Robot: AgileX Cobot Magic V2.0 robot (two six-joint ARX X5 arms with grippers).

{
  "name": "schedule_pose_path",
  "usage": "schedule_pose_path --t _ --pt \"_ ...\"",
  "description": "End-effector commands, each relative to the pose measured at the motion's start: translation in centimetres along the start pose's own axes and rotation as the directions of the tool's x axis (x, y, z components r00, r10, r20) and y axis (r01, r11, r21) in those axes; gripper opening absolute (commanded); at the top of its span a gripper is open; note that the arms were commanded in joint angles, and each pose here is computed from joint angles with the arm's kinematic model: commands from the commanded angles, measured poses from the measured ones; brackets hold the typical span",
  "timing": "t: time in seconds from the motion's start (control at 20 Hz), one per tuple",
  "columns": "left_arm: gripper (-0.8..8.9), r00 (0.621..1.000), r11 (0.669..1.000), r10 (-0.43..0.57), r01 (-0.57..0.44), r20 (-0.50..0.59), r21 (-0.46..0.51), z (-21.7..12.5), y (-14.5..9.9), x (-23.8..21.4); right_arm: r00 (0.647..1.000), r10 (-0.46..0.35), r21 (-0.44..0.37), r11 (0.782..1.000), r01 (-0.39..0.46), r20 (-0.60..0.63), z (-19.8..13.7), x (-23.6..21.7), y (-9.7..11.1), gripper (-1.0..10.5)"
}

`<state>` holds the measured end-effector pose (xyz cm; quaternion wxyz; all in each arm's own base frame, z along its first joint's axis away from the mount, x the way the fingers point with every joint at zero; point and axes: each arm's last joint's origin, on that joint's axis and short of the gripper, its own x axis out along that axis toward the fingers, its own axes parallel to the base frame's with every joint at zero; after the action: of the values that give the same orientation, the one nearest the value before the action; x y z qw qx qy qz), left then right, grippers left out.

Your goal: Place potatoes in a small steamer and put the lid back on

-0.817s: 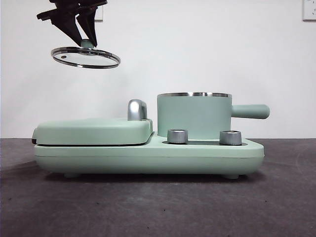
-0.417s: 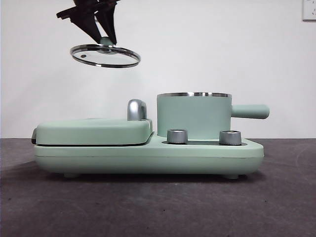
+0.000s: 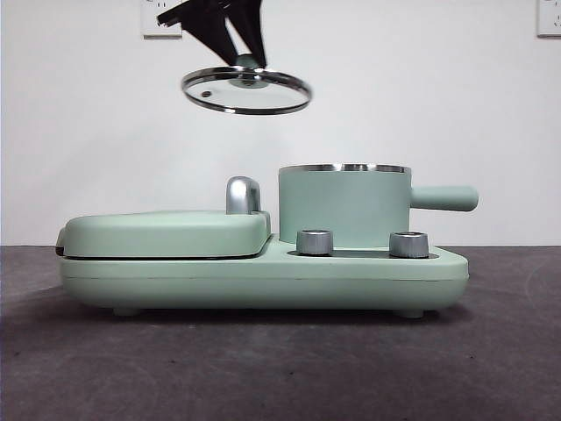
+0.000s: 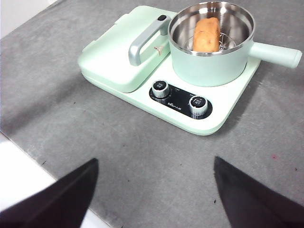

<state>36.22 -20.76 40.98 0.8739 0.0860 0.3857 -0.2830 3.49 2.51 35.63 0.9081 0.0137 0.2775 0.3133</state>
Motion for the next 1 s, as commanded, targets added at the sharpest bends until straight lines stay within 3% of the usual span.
schedule_pose_path --t 0.05,0.5,0.75,1.0 --pt "0.18 0.998 0.999 -0.037 0.035 0.057 0.037 0.7 -2.0 -1.0 1.000 0.010 0.001 1.000 -0.010 0.013 0.2 -0.1 0.1 4.6" --pt "0.18 0.993 0.986 -0.117 0.117 -0.007 0.121 0.2 -6.9 4.3 1.000 0.009 0.005 1.000 -0.009 0.012 0.2 -0.1 0.1 5.1" --pt "0.18 0.992 0.985 -0.127 0.122 0.027 0.125 0.3 -7.4 8.0 1.000 0.009 0.016 1.000 -0.009 0.011 0.2 -0.1 0.1 5.1" --pt "0.18 0.991 0.985 -0.127 0.120 0.050 0.128 0.5 -7.4 8.8 1.000 0.006 0.031 1.000 -0.007 0.011 0.2 -0.1 0.1 5.1"
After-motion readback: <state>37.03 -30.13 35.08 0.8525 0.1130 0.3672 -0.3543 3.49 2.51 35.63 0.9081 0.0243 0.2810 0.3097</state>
